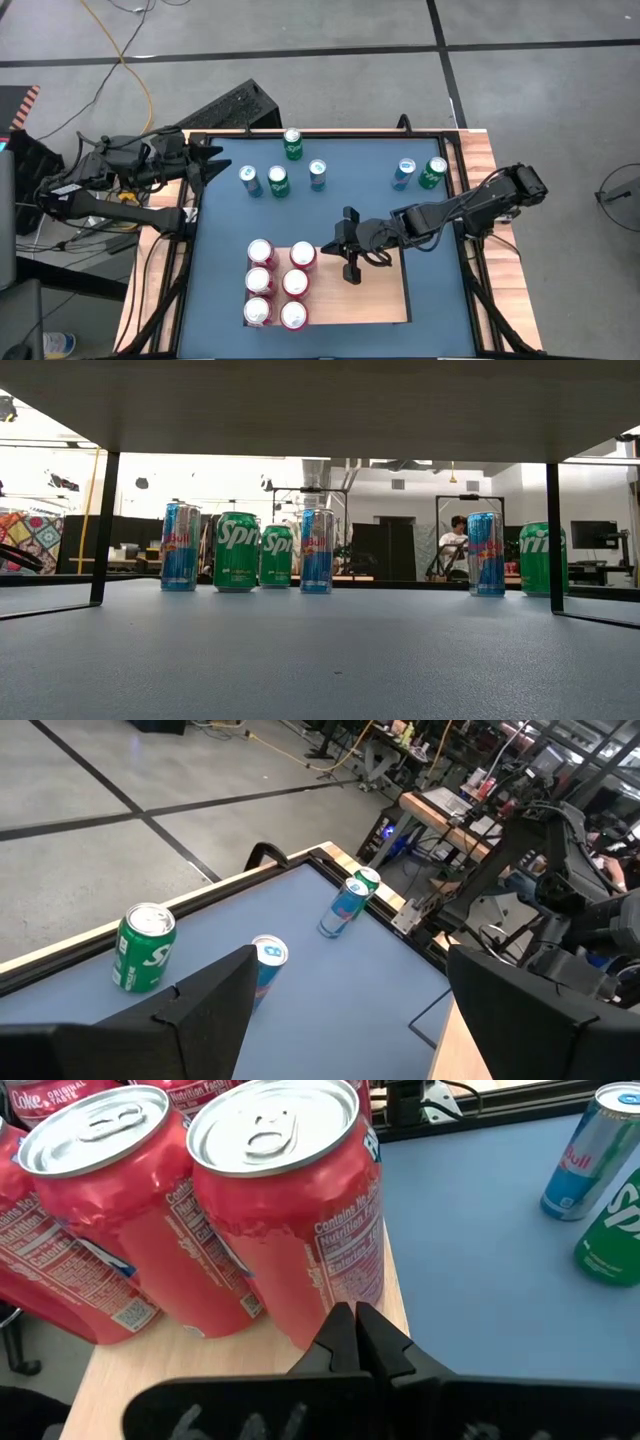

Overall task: Place canned beverage on shelf
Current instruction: Put the orange soda can on the shelf aligned with the other orange soda cans

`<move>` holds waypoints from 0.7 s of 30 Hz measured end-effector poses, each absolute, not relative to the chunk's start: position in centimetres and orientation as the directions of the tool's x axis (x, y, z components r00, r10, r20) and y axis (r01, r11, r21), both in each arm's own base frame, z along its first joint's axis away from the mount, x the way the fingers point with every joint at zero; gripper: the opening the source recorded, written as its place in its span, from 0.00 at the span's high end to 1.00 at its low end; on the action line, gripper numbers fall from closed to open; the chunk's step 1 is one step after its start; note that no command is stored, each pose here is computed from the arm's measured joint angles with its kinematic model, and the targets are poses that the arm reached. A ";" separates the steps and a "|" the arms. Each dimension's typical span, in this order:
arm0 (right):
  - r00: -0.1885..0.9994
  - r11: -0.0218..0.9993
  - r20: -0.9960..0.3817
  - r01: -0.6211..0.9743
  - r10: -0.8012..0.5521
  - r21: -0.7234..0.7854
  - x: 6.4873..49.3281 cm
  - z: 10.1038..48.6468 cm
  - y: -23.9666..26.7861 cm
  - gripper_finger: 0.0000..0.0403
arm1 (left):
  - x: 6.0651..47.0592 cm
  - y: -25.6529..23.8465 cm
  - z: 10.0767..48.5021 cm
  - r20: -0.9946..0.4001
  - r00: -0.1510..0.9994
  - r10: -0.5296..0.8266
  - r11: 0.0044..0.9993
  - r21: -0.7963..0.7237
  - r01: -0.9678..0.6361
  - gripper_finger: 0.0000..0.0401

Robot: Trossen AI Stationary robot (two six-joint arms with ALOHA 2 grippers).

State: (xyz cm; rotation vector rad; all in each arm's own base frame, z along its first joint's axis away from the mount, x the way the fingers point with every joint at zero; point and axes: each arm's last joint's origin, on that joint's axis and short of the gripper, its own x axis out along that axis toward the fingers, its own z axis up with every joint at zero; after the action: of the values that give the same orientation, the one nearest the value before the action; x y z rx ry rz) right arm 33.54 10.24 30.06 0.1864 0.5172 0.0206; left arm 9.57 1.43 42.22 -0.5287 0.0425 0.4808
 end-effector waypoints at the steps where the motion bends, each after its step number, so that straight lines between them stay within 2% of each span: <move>1: 0.869 0.983 -0.491 0.028 0.066 0.182 33.5 30.1 10.2 1.00 | 9.6 1.4 42.2 -0.161 0.888 0.430 0.755 -0.475 -0.452 0.23; 11: 0.869 0.984 -0.476 -0.061 0.134 0.166 33.9 30.2 9.6 1.00 | 9.6 1.4 42.2 -0.161 0.889 0.430 0.750 -0.484 -0.450 0.23; 21: 0.848 0.981 -0.509 -0.057 0.146 0.186 33.3 30.3 9.3 1.00 | 9.6 1.5 42.2 -0.160 0.880 0.447 0.752 -0.466 -0.466 0.23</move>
State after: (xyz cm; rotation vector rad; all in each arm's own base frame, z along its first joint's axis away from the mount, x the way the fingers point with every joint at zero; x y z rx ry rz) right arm 33.33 9.27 30.33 0.1670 0.5483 0.1079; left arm 9.55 1.48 42.22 -0.5189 0.0391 0.4987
